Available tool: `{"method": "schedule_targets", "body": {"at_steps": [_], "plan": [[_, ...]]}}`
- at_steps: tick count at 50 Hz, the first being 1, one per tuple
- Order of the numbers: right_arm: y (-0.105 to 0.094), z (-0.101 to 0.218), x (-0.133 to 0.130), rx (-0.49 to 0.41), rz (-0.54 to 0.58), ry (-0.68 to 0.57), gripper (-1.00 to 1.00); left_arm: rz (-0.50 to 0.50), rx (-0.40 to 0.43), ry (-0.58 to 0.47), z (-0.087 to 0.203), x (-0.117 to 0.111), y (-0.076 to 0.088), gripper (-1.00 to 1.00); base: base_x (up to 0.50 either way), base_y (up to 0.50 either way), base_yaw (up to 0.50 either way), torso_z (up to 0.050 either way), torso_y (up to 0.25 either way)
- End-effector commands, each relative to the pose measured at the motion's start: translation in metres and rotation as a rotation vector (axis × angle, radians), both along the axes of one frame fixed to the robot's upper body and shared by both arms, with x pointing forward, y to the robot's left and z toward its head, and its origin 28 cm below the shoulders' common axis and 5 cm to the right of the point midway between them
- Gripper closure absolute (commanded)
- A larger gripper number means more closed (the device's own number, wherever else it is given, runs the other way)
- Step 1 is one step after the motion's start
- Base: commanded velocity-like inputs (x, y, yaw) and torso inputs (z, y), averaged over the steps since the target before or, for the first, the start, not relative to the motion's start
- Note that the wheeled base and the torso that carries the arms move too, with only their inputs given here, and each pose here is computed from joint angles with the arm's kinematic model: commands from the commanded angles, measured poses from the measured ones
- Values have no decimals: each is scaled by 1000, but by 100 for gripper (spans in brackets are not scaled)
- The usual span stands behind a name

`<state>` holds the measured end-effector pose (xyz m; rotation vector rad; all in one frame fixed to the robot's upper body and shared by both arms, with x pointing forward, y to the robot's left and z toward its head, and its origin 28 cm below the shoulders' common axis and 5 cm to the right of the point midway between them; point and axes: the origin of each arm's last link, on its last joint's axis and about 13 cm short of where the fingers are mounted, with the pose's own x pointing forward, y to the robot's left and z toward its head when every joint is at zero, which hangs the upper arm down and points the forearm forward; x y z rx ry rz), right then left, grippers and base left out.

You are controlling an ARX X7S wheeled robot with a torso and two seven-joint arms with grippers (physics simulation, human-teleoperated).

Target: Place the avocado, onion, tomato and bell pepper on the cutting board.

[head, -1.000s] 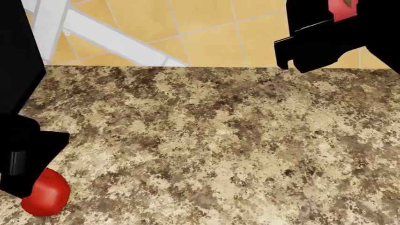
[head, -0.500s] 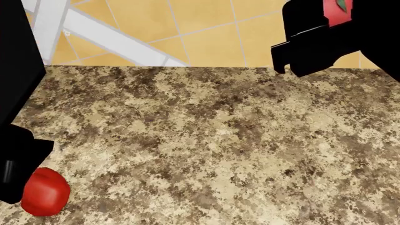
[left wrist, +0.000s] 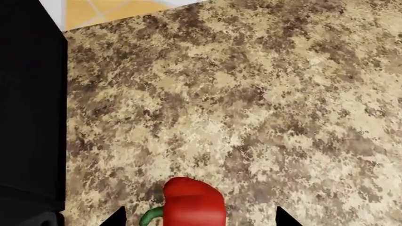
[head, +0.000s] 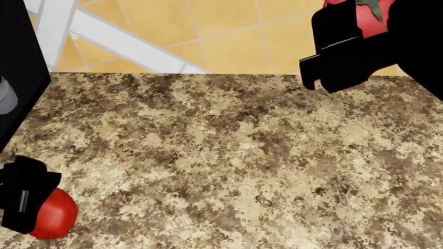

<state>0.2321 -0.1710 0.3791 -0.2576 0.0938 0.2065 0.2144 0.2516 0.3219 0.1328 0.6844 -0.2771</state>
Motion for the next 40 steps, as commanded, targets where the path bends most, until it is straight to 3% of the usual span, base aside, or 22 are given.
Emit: {"method": "schedule_targets", "body": {"at_steps": [1,40], "plan": [[-1,1,-2,-14,-5,-7,100,1,-16,24,-20,14,3,-100,0,0,0,0,0],[0,4,-8,-25,-15,-12,100,34,-56,117,-68,25,7,-100,0,0,0,0,0]]}}
